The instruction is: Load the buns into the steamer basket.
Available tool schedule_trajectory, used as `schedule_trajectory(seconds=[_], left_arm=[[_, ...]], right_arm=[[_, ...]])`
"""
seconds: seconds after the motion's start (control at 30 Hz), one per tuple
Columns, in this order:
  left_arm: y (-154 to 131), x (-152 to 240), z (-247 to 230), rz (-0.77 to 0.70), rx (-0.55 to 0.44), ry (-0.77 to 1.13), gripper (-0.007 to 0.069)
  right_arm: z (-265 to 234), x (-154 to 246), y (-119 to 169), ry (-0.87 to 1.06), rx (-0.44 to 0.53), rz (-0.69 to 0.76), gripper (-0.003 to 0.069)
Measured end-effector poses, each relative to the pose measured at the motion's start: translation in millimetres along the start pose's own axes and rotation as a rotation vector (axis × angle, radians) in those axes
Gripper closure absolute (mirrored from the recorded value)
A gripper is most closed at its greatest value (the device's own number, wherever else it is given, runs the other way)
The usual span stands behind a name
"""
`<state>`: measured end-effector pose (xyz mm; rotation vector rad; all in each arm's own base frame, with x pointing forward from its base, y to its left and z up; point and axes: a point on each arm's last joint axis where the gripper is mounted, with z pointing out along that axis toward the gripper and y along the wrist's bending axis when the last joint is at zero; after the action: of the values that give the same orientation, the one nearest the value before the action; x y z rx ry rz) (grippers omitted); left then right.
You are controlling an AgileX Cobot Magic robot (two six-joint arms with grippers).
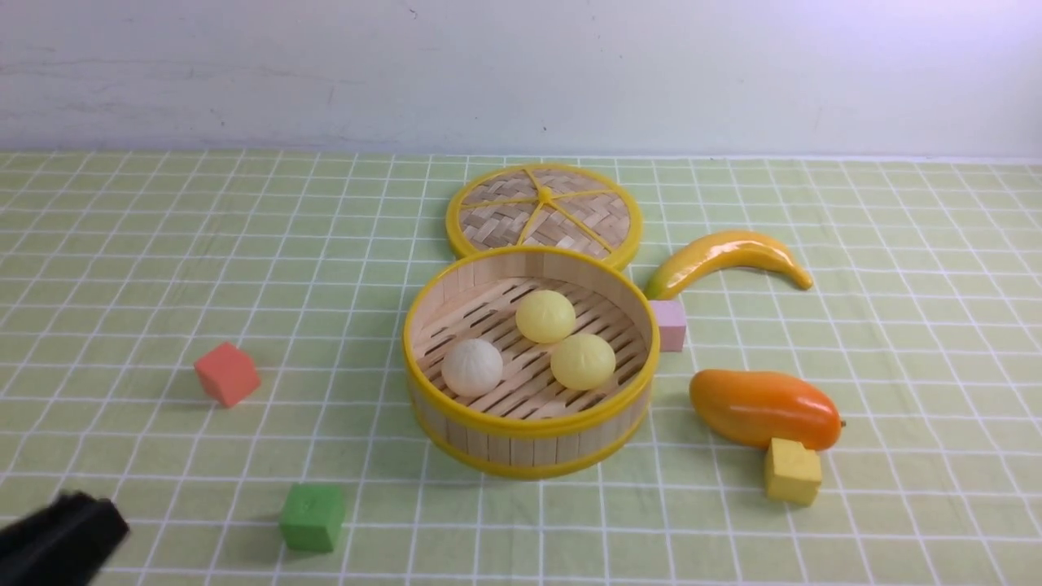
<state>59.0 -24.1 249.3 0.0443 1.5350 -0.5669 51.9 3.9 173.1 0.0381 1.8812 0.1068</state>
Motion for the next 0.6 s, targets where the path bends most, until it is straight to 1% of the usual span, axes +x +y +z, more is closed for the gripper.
schedule_trajectory(seconds=[0.07,0.13,0.17,0.2,0.3,0.37,0.43,0.6], left_arm=[[8,3,-6,0.019,-0.087,-0.07,0.0538],[16,15,-10,0.035,-0.16,-0.088,0.0584],[16,15,-11,0.037,-0.166,-0.093,0.0589],[24,30,-12,0.041,-0.23,-0.06,0.0632],[32,52,-13,0.02,-0.303,0.088,0.0638],[35,63,-15,-0.015,-0.335,0.192,0.0638],[37,70,-17,-0.066,-0.359,0.255,0.0638],[37,70,-17,-0.109,-0.367,0.246,0.0638]], right_arm=[[0,0,0,0.0,0.0,0.0,0.0664],[0,0,0,0.0,0.0,0.0,0.0664],[0,0,0,0.0,0.0,0.0,0.0664],[0,0,0,0.0,0.0,0.0,0.0662],[0,0,0,-0.001,0.001,0.0,0.0659],[0,0,0,-0.001,0.001,0.0,0.0658],[0,0,0,-0.001,0.001,0.0,0.0657],[0,0,0,-0.001,0.001,0.0,0.0653]])
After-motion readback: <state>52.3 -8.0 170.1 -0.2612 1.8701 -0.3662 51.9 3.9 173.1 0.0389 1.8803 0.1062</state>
